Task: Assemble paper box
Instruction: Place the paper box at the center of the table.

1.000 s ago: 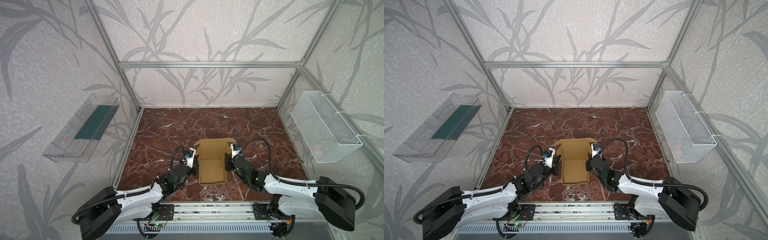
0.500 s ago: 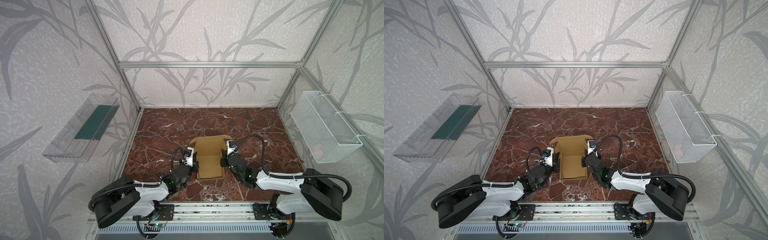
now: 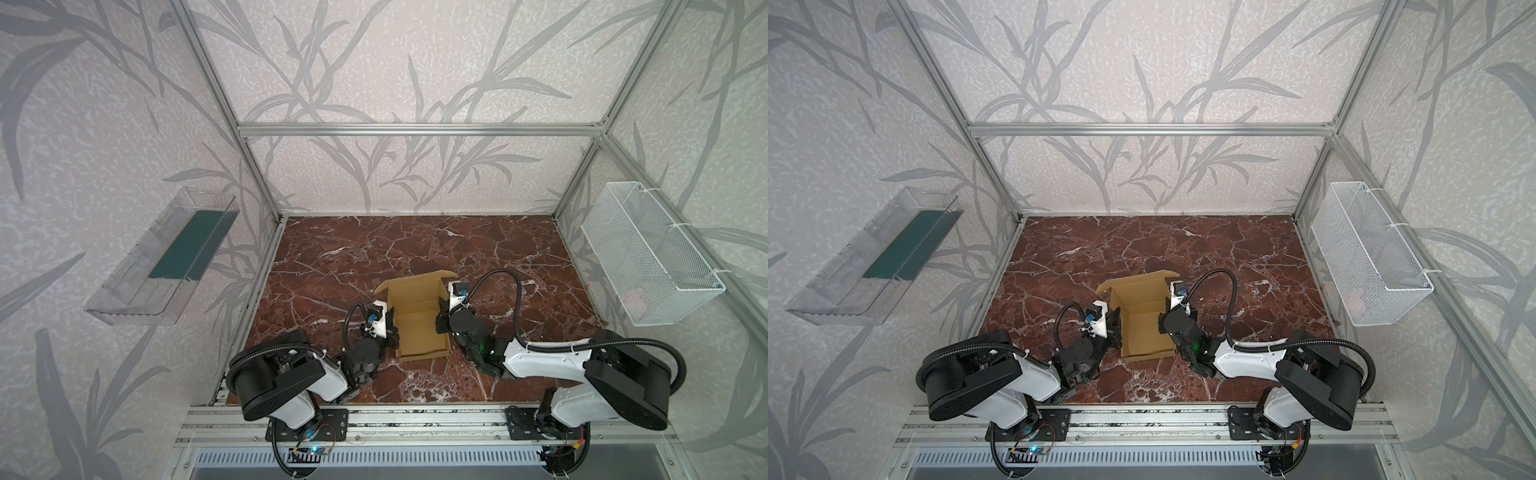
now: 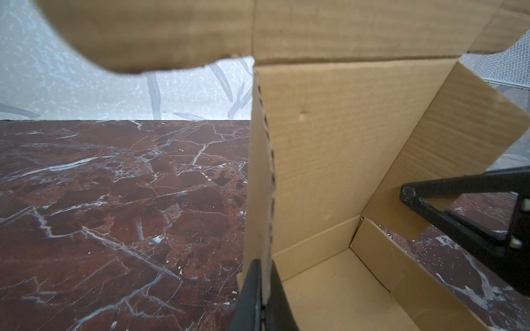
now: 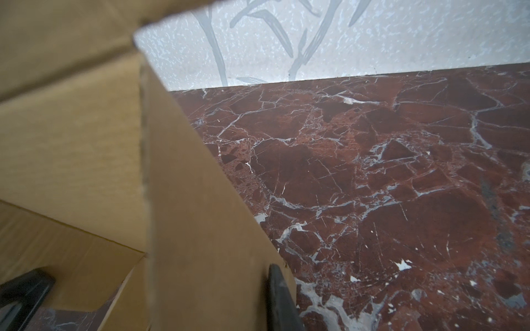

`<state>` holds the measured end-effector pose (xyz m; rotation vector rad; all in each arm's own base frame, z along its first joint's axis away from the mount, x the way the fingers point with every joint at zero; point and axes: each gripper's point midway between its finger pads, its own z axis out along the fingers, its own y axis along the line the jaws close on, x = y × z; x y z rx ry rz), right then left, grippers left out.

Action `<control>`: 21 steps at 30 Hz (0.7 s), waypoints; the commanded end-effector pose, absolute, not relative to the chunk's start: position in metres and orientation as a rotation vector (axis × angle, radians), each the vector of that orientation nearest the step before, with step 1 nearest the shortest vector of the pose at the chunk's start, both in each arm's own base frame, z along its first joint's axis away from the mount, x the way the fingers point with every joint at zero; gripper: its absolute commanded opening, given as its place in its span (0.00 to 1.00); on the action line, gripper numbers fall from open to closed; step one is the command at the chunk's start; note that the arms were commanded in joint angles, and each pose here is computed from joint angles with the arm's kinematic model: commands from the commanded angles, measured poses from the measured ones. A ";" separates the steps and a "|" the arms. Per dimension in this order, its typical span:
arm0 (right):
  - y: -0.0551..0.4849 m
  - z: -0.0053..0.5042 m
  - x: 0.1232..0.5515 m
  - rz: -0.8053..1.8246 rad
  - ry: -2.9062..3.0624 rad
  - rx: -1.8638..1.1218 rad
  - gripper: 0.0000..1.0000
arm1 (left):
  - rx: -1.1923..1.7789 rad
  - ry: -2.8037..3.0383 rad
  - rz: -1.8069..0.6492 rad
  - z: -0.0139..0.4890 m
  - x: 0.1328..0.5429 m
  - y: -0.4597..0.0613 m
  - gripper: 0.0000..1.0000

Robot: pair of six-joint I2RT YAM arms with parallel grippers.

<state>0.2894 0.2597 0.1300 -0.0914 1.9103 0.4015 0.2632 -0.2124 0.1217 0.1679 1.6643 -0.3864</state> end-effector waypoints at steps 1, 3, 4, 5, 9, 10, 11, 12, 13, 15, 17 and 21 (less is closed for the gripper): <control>0.271 0.133 0.284 0.460 1.889 -0.081 0.13 | 0.157 1.634 -0.411 0.131 0.262 -0.222 0.08; 0.274 0.127 0.276 0.462 1.893 -0.097 0.13 | 0.163 1.645 -0.396 0.126 0.260 -0.222 0.08; 0.274 0.123 0.274 0.459 1.898 -0.097 0.13 | 0.161 1.650 -0.388 0.124 0.259 -0.222 0.08; 0.273 0.118 0.272 0.458 1.904 -0.097 0.13 | 0.161 1.657 -0.381 0.121 0.257 -0.221 0.09; 0.269 0.107 0.269 0.467 1.912 -0.080 0.14 | 0.152 1.666 -0.380 0.117 0.255 -0.221 0.12; 0.269 0.105 0.268 0.463 1.916 -0.079 0.14 | 0.149 1.668 -0.375 0.116 0.254 -0.220 0.12; 0.268 0.103 0.267 0.456 1.918 -0.080 0.14 | 0.147 1.669 -0.370 0.116 0.253 -0.220 0.13; 0.268 0.102 0.266 0.456 1.917 -0.081 0.14 | 0.145 1.670 -0.368 0.115 0.252 -0.219 0.14; 0.267 0.102 0.266 0.448 1.917 -0.080 0.14 | 0.142 1.669 -0.365 0.115 0.252 -0.219 0.15; 0.267 0.103 0.265 0.441 1.912 -0.081 0.14 | 0.138 1.670 -0.359 0.115 0.251 -0.216 0.16; 0.266 0.103 0.263 0.421 1.910 -0.086 0.14 | 0.125 1.670 -0.359 0.115 0.249 -0.213 0.20; 0.264 0.097 0.260 0.397 1.914 -0.078 0.14 | 0.121 1.666 -0.369 0.117 0.246 -0.212 0.26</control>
